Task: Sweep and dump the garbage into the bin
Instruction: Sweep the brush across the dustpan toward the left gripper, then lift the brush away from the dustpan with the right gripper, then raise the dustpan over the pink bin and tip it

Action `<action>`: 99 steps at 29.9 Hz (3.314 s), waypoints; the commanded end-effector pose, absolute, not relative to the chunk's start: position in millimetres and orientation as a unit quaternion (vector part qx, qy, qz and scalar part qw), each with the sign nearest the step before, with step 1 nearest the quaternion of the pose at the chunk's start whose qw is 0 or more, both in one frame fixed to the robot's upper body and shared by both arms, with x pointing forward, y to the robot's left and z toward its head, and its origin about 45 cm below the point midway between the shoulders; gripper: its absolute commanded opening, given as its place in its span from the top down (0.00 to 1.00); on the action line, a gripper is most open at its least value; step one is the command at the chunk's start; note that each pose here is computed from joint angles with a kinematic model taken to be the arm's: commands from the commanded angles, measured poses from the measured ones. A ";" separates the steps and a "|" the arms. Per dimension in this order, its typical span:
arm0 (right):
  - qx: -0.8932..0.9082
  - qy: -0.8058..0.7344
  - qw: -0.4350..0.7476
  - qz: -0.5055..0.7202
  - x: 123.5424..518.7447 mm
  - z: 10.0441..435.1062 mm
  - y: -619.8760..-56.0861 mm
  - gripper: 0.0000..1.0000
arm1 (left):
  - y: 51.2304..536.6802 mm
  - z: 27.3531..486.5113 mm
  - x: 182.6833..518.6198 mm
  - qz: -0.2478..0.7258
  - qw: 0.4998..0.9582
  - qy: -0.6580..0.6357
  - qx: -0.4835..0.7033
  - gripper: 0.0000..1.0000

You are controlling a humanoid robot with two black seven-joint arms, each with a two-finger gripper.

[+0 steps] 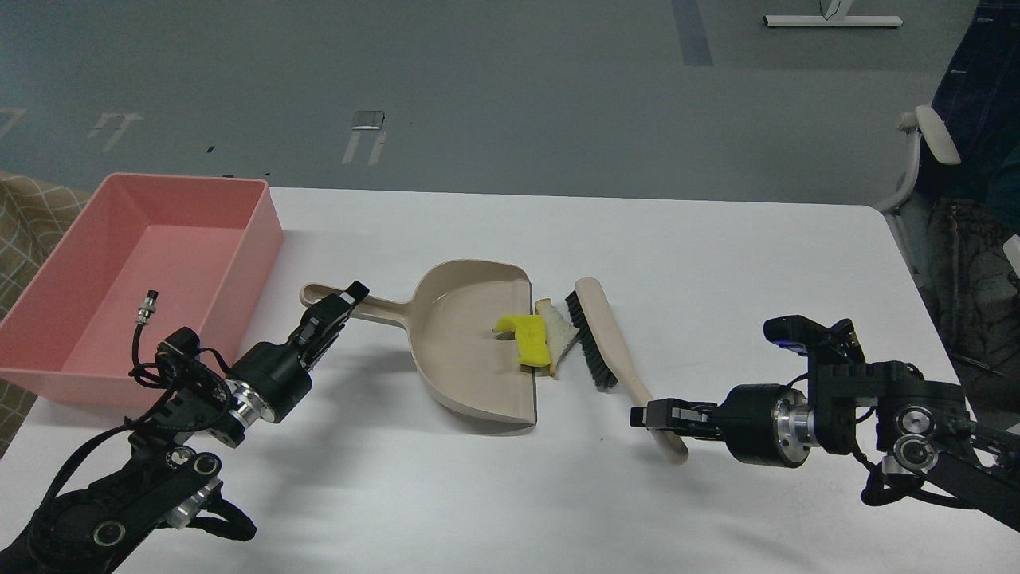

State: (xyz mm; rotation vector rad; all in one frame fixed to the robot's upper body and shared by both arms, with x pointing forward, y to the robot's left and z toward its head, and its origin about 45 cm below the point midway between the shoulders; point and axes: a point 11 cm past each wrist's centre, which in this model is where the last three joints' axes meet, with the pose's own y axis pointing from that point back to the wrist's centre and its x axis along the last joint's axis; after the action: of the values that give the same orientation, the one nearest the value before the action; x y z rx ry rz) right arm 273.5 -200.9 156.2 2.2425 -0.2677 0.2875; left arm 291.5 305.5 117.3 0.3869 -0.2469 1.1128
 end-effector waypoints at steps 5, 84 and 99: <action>0.903 -0.080 0.404 0.120 279.6 147.4 -161.2 1.00 | 305.5 117.4 291.5 0.524 0.824 -0.116 0.182 1.00; 0.861 -0.211 0.446 0.119 320.4 207.2 -286.6 1.00 | 506.2 272.6 305.7 0.672 0.738 -0.045 0.040 1.00; 0.867 -0.203 0.441 0.113 314.4 201.2 -280.2 1.00 | 621.7 313.4 259.0 0.706 0.683 -0.103 0.156 1.00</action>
State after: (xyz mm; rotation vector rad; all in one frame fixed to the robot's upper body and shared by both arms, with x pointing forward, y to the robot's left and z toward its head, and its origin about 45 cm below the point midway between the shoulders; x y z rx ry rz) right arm 315.5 -281.6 202.9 2.1482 -0.5067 0.2847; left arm 260.8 618.0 302.1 0.2673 -0.1516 1.6196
